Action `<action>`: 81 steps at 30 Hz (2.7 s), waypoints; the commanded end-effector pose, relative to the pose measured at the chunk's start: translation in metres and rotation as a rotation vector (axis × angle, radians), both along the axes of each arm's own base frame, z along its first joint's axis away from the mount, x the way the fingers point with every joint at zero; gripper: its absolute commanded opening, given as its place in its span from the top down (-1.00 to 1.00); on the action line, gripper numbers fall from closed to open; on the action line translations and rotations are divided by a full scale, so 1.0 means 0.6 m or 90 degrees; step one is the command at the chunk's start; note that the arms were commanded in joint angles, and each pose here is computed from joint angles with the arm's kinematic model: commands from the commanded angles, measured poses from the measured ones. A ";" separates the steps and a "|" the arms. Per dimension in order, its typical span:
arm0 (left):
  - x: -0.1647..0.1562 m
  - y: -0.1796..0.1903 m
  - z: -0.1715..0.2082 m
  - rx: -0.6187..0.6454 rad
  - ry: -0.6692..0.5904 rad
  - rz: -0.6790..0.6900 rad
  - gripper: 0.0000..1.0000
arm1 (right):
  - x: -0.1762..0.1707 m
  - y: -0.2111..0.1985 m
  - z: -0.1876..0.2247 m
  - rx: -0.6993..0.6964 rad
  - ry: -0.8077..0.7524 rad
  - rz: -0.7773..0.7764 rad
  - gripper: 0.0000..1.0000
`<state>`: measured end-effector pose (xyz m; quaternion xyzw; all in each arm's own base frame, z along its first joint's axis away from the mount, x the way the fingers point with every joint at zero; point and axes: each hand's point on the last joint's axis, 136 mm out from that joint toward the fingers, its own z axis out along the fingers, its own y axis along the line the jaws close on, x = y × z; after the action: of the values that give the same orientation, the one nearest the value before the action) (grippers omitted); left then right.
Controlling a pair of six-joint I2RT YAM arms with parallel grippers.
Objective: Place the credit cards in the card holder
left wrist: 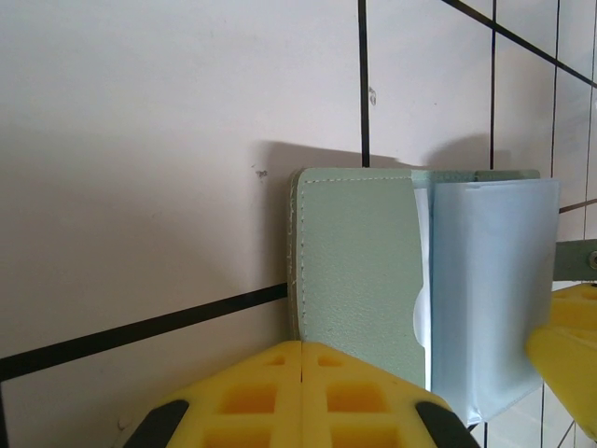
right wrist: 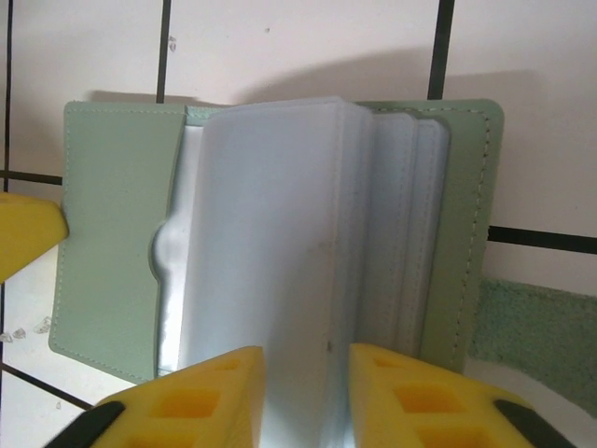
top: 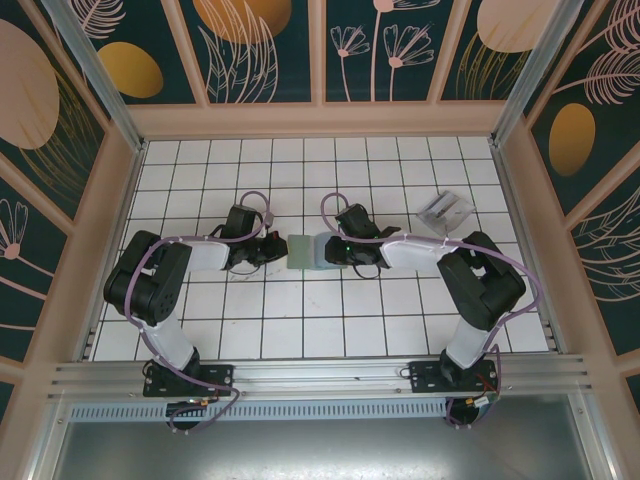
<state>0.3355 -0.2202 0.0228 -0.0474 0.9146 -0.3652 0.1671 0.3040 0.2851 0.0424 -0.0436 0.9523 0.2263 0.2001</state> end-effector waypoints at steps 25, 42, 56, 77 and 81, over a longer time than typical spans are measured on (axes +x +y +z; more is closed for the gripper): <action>-0.004 -0.002 -0.005 -0.007 0.011 -0.007 0.93 | 0.008 -0.006 0.003 -0.047 -0.009 -0.001 0.44; -0.002 -0.003 -0.004 -0.006 0.012 -0.011 0.94 | 0.003 0.005 -0.008 -0.029 0.007 0.008 0.49; -0.002 -0.004 -0.005 -0.006 0.014 -0.012 0.95 | 0.006 0.024 -0.002 0.004 0.007 0.018 0.57; -0.006 -0.002 -0.009 -0.005 0.017 -0.010 0.95 | 0.004 0.044 0.030 0.130 0.006 0.025 0.50; -0.004 -0.003 -0.005 -0.006 0.010 -0.013 0.90 | 0.002 0.051 0.040 0.159 0.001 0.035 0.44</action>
<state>0.3338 -0.2213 0.0209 -0.0464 0.9146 -0.3678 0.1614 0.3034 0.3080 0.0448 -0.0424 0.9333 0.3070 0.1814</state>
